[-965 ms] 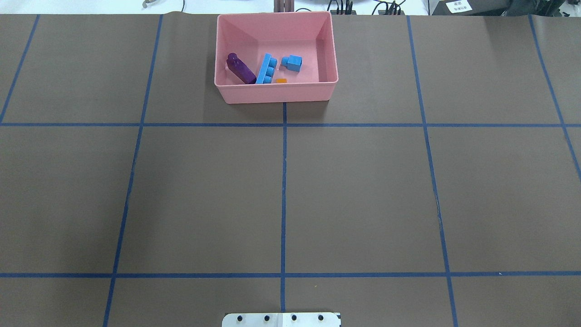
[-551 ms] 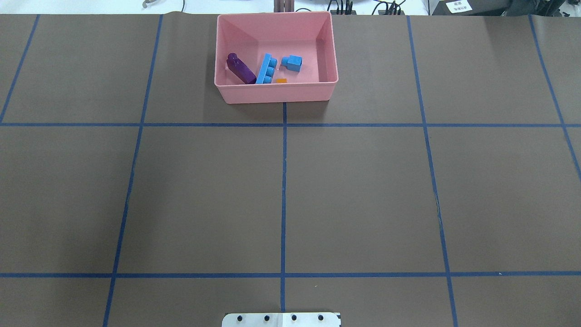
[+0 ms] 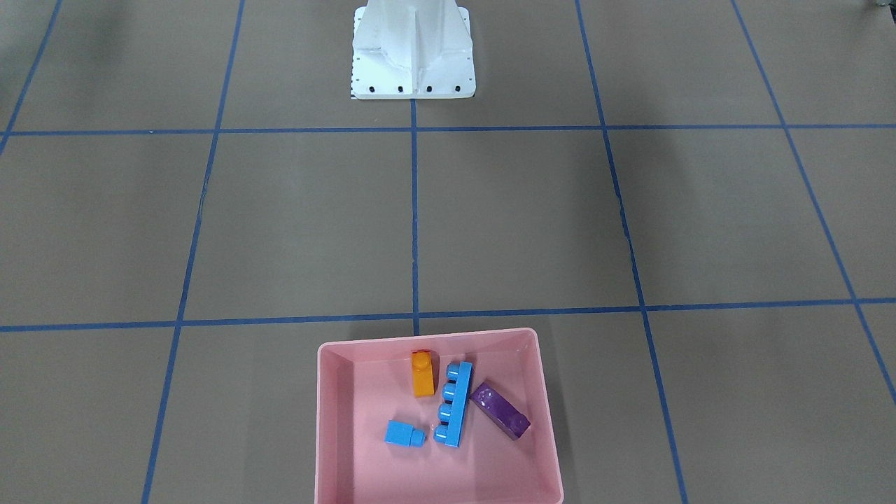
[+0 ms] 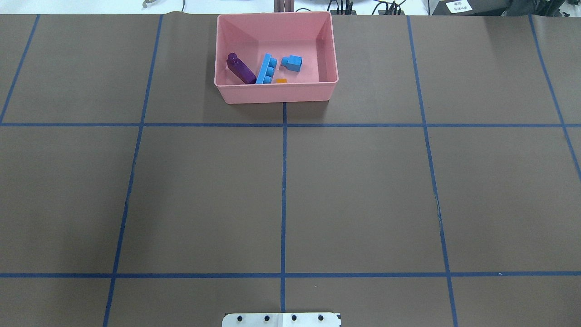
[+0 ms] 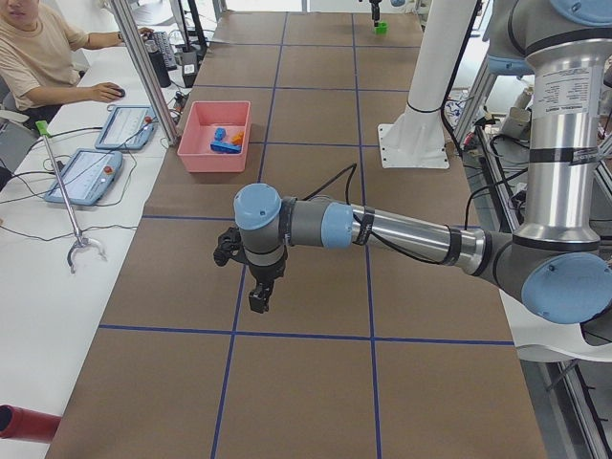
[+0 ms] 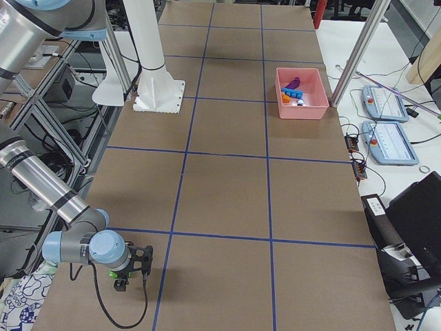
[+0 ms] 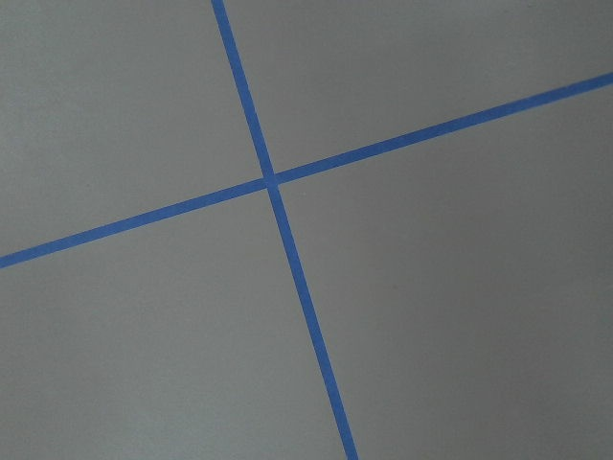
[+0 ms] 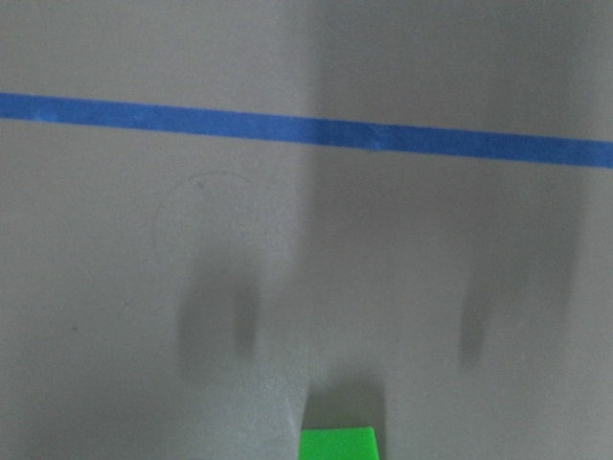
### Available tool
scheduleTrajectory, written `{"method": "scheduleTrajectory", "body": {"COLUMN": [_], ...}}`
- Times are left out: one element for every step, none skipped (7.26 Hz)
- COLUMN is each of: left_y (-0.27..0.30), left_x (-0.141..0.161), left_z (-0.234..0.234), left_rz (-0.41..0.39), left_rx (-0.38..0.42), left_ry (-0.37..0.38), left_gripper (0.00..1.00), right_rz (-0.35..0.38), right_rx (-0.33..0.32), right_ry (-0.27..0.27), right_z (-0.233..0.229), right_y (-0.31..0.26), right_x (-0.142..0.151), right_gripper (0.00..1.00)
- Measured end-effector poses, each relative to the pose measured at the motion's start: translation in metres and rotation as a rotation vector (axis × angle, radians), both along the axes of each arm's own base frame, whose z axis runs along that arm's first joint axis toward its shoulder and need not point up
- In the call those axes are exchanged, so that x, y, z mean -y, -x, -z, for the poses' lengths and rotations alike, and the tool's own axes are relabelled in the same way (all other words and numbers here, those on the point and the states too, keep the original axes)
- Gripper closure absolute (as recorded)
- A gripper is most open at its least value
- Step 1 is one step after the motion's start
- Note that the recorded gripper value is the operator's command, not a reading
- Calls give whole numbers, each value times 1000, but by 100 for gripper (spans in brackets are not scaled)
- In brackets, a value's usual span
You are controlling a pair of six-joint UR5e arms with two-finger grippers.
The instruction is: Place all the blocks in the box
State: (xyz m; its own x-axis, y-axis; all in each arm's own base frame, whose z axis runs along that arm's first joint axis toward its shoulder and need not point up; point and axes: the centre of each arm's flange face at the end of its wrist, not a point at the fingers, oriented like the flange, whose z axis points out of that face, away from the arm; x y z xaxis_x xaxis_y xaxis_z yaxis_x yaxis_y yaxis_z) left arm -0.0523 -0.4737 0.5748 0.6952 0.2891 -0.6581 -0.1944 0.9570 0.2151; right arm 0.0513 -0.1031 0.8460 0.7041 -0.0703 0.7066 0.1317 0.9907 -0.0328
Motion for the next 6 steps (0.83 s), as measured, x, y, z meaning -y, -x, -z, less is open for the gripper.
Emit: {"method": "scheduleTrajectory", "body": {"left_y": [0, 0, 0, 0, 0, 0], "left_x": [0, 1, 2, 3, 3, 4], "left_z": [1, 1, 3, 5, 7, 8], "left_rz": [0, 0, 0, -1, -1, -1], "left_rx": [0, 0, 1, 1, 1, 2], "left_ry": [-2, -3, -6, -11, -15, -18], "left_gripper": [0, 0, 0, 0, 0, 0], "right_rz": [21, 45, 74, 97, 115, 128], "right_rx": [-7, -18, -33, -42, -45, -47], "right_ry": [2, 7, 12, 15, 17, 19], "right_z": [0, -1, -1, -1, -2, -3], "right_y": [3, 6, 10, 13, 15, 16], "right_x": [5, 8, 12, 14, 15, 13], "right_gripper": [3, 3, 3, 3, 3, 6]}}
